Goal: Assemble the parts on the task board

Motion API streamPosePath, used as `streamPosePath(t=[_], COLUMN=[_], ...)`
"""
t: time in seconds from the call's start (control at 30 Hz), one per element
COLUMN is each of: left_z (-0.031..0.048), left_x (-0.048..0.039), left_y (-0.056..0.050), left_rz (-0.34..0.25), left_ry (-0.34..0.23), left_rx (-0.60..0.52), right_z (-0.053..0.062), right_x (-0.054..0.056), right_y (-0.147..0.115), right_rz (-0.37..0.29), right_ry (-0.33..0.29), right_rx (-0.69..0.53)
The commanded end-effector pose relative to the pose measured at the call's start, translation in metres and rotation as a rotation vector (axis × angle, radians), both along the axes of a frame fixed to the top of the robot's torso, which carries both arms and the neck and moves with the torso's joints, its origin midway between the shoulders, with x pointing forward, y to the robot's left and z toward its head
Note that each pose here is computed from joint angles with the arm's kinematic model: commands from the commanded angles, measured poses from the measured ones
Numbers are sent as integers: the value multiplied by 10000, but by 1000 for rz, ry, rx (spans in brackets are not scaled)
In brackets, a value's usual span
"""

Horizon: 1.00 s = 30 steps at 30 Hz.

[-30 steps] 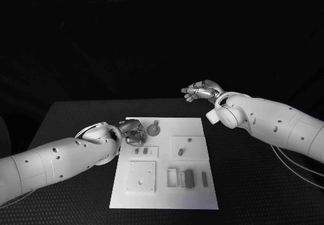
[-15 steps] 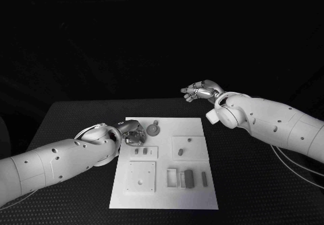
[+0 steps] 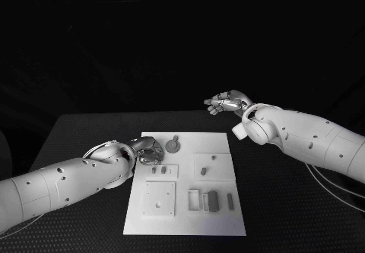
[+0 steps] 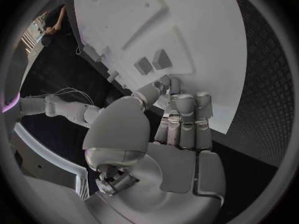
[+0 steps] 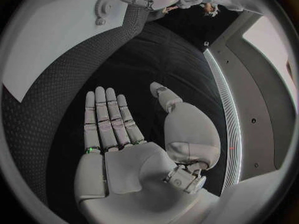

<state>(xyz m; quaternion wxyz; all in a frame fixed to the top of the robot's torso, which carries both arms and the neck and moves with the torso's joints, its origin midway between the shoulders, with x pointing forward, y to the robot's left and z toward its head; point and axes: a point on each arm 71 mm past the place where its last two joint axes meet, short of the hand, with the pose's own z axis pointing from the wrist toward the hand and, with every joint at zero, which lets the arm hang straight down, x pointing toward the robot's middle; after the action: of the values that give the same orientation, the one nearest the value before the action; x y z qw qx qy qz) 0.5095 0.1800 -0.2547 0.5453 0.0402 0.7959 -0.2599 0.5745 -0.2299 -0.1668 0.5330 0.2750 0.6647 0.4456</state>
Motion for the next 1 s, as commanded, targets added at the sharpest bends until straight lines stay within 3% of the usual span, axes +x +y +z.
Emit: streamPosePath(t=[0.03, 0.37, 0.57, 0.67, 0.87, 1.0], left_z=[-10, -16, 6, 48, 142, 217], left_x=[8, 52, 154, 235, 394, 460], left_y=[22, 128, 363, 524, 845, 1024], left_rz=[16, 47, 140, 225, 511, 630], left_ry=[17, 9, -13, -8, 166, 252], left_rx=[2, 14, -24, -100, -465, -704], right_z=[-1, -1, -22, -27, -75, -132], right_x=[-5, -6, -20, -34, -96, -150], right_y=[10, -3, -49, -80, -210, -236], right_rz=[16, 14, 22, 42, 105, 145], right_ry=[0, -1, 2, -13, -39, -34], right_rx=[1, -1, -33, -93, -282, -384])
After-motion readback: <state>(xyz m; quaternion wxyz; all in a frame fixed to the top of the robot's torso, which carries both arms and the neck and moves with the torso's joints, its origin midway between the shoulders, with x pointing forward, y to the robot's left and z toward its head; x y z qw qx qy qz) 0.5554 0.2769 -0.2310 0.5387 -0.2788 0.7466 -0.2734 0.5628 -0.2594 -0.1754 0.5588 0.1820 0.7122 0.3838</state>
